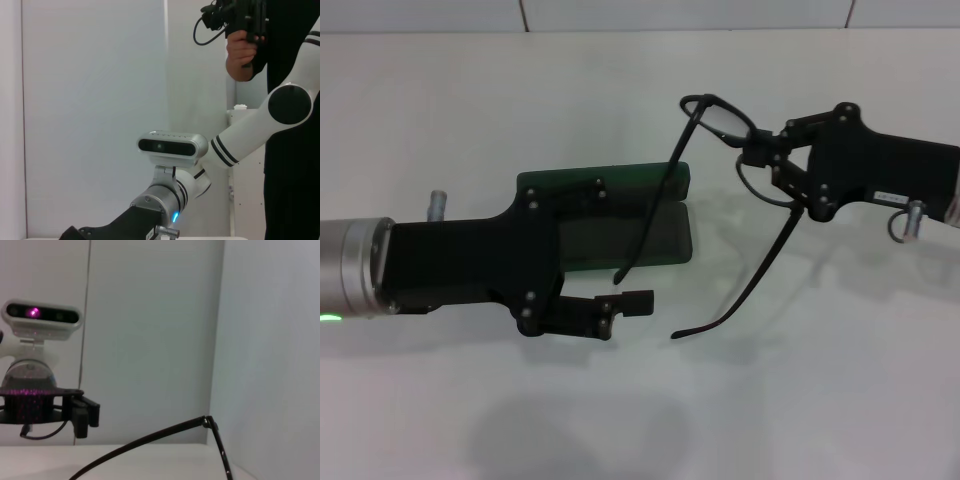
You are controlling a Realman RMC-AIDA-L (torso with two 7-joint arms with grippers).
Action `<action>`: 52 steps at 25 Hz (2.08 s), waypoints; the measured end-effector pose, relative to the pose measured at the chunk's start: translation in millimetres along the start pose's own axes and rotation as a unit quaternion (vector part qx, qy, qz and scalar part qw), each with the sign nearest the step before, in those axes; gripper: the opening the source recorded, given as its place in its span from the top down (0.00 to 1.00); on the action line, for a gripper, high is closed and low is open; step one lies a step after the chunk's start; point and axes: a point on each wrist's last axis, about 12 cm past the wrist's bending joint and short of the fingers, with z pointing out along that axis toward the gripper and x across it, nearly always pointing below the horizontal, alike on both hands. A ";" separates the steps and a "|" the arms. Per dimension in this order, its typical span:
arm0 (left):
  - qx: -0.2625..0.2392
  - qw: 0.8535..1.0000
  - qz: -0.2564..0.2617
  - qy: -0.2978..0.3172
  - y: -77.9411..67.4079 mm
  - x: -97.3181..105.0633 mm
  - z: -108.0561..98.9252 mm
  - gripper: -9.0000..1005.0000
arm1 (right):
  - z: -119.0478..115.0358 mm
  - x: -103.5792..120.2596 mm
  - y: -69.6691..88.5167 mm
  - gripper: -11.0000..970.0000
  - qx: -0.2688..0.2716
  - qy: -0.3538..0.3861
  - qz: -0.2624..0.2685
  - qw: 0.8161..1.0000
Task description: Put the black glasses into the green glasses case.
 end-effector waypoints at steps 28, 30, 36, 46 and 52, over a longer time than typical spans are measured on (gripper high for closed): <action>0.001 1.000 -0.001 -0.006 -0.9 1.2 2.4 0.16 | 26.0 -19.8 -8.3 0.92 -0.025 -0.030 -0.023 0.999; 0.001 1.000 -0.002 -0.006 -1.1 1.5 2.9 0.16 | 26.1 -20.6 -8.3 0.92 -0.026 -0.033 -0.023 0.999; 0.005 1.000 -0.007 -0.013 -0.5 2.2 7.3 0.16 | 27.2 -22.4 -9.5 0.92 -0.024 -0.037 -0.025 0.999; -0.020 0.999 -0.007 -0.024 -1.1 0.6 -4.4 0.17 | -5.7 -16.5 -20.7 0.92 0.073 -0.055 -0.026 0.995; -0.014 1.000 -0.017 -0.016 -4.5 4.2 -5.2 0.17 | -33.4 -19.4 -23.8 0.92 0.156 -0.115 -0.010 0.981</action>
